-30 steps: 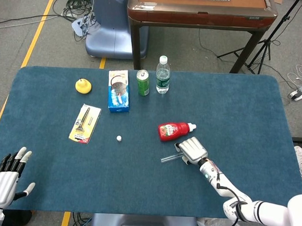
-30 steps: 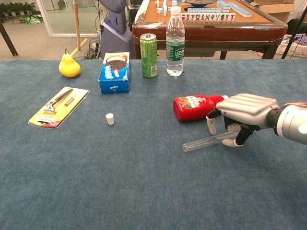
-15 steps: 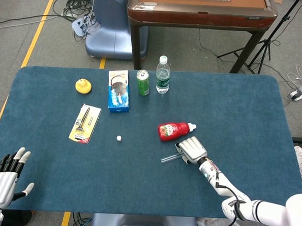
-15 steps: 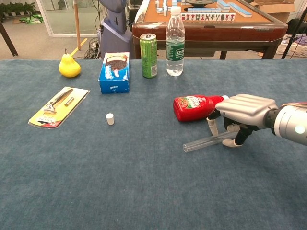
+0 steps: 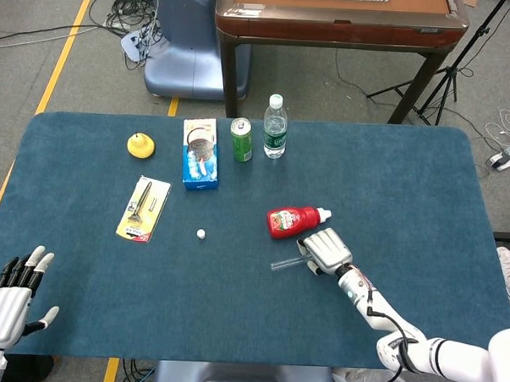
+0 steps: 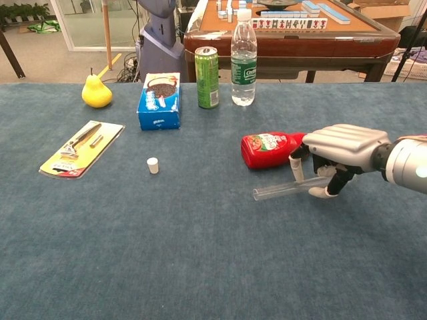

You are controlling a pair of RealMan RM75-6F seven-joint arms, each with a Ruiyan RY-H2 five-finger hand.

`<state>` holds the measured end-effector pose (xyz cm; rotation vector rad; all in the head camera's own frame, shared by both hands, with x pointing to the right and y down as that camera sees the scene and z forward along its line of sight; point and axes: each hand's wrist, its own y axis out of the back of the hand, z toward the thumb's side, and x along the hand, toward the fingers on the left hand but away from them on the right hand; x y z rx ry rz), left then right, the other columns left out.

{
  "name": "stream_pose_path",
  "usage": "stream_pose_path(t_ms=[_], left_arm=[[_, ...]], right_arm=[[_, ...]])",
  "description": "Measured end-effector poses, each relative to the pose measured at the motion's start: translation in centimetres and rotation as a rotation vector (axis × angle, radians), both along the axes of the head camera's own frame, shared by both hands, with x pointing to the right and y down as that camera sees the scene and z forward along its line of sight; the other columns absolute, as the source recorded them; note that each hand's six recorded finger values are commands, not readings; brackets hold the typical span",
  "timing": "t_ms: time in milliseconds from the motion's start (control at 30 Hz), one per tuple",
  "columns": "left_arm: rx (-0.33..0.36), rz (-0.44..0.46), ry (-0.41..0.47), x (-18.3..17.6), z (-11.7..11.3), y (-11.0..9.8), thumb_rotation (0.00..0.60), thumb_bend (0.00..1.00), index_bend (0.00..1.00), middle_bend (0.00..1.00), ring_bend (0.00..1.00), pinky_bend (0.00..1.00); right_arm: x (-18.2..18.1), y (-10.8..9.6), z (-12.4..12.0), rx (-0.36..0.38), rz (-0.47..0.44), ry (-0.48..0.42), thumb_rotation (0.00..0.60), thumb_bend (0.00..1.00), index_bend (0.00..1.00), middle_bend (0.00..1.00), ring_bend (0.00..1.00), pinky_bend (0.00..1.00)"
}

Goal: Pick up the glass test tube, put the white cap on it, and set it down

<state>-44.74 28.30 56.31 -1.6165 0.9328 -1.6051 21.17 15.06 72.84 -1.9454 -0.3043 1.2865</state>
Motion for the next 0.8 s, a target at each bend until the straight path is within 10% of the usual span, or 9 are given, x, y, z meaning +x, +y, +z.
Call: stream_pose_path(t_ms=[433, 800], left_arm=[[-0.028, 0.199, 0.123, 4.7, 0.6, -6.4, 0.6, 0.2, 0.11, 0.04, 0.11, 0.08], [-0.099, 0.43, 0.223, 12.9, 4.4, -13.0, 0.6, 0.2, 0.21, 0.42, 0.49, 0.75]], right_arm=[[2.1, -3.4, -6.3, 0.08, 0.046, -0.042, 0.6, 0.64, 0.75, 1.0, 1.0, 1.0], [5.0, -5.6, -10.2, 0.127, 0.109, 0.019, 0.6, 0.64, 0.76, 1.0, 1.0, 1.0]])
